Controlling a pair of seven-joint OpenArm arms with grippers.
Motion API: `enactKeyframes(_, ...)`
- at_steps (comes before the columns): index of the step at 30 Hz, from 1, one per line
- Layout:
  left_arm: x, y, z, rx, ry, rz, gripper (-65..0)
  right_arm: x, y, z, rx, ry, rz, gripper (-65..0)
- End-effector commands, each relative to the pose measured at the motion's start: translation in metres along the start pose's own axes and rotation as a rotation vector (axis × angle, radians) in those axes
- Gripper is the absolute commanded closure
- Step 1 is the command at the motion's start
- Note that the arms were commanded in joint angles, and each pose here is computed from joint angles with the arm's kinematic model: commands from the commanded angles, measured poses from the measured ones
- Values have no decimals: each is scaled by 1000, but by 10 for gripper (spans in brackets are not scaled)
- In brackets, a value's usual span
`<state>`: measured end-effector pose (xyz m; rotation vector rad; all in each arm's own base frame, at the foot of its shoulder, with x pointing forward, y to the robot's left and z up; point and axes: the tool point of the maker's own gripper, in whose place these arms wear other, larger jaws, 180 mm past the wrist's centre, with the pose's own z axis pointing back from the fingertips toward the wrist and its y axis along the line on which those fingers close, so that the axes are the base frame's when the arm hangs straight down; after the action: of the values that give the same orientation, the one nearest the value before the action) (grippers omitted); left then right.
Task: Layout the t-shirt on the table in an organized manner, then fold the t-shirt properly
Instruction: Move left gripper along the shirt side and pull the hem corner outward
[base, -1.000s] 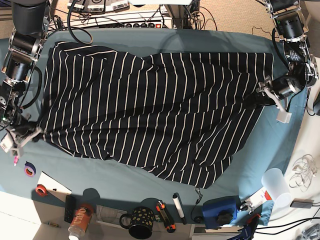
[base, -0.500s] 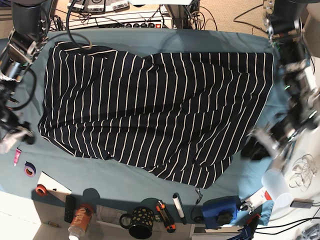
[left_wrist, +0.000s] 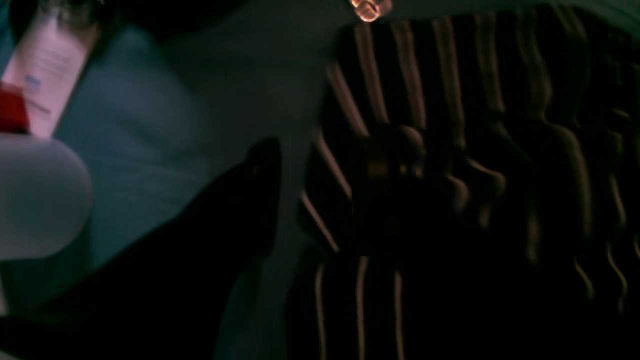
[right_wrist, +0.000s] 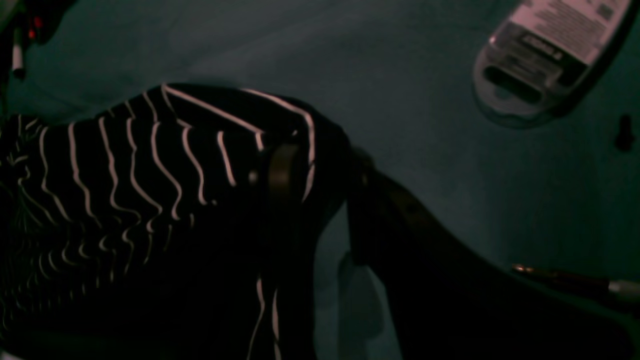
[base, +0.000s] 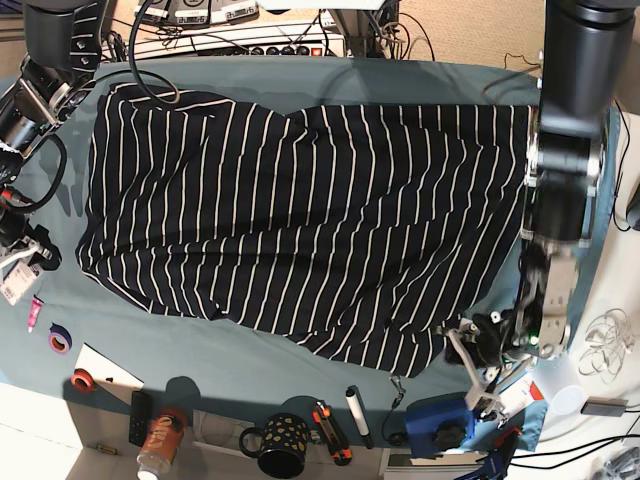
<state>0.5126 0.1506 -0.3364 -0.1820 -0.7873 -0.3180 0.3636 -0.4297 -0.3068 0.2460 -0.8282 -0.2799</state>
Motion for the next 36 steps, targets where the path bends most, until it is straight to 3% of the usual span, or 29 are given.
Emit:
enactKeyframes(1,27,8,4,8,-62,12,-230,28,-2,13,-5,-73,24,-162)
enactKeyframes(12,-9,18,-9,23,3,60,-230,25,-2,13,-4,-56,25,-161)
enactKeyframes(24,-59,-21,-28,-52,78,77,-229,24,3,13,22,-52,14,-161)
enactKeyframes(26,-61,-26,-29,-60,86,47,-184,24,3,13,22,-52,13,-161)
enactKeyframes(29,-60,-20,-30,-24,82,28,0,24,3,13,21,-52,14,-161)
enactKeyframes(36,-39,27,-22,181,-14,-6,0,24,3,13,22,-52,14,-161)
